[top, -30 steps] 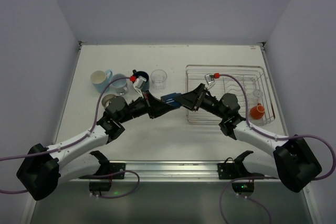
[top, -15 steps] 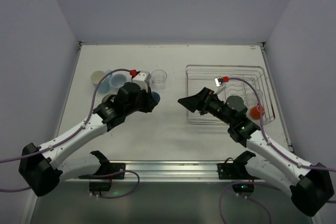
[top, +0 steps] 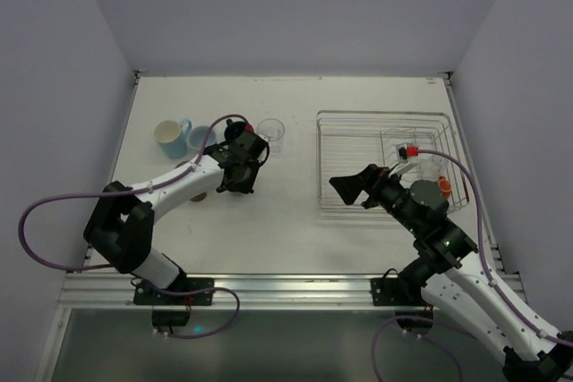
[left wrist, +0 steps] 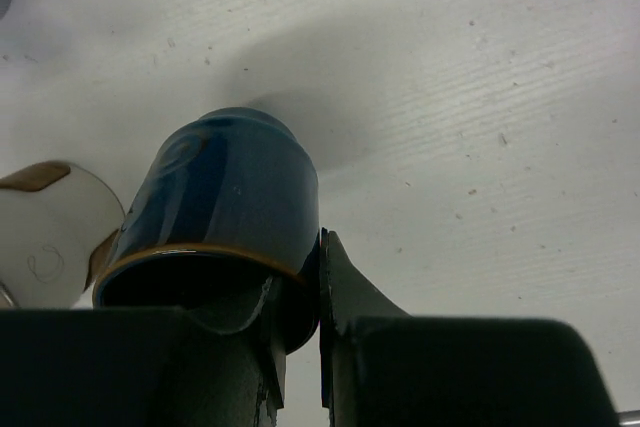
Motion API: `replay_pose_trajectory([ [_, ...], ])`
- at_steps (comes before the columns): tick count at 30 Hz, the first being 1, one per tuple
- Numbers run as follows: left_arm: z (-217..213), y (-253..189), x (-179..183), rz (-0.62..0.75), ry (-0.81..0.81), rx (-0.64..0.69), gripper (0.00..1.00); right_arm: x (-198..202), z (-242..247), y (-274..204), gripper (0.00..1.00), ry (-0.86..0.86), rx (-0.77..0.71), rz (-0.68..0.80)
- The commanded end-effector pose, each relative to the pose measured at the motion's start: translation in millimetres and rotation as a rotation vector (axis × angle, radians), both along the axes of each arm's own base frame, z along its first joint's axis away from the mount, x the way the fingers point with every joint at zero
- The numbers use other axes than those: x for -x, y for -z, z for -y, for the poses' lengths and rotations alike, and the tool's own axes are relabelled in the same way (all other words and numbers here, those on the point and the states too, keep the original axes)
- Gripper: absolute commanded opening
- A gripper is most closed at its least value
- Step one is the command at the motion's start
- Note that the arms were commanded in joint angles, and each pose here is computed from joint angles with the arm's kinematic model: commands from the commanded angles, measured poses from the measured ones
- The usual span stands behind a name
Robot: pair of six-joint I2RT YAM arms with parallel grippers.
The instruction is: Unload the cups from the dish rack
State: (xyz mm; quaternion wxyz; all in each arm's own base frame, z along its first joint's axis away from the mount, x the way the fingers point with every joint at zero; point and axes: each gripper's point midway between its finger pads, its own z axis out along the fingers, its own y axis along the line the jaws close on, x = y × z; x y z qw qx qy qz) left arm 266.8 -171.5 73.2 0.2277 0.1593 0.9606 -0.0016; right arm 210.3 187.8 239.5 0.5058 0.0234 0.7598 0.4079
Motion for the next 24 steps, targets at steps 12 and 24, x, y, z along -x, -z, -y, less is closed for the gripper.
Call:
replay_pose_trajectory([
  [12, -19.7, -1.3, -20.8, -0.011, 0.012, -0.023, 0.45, -8.8, 28.1, 23.8, 0.99, 0.127, 0.144, -0.024],
  [24, 5.2, -142.3, -33.5, 0.421, 0.045, 0.246, 0.85, -40.3, 83.9, 37.5, 0.90, 0.428, 0.280, -0.086],
])
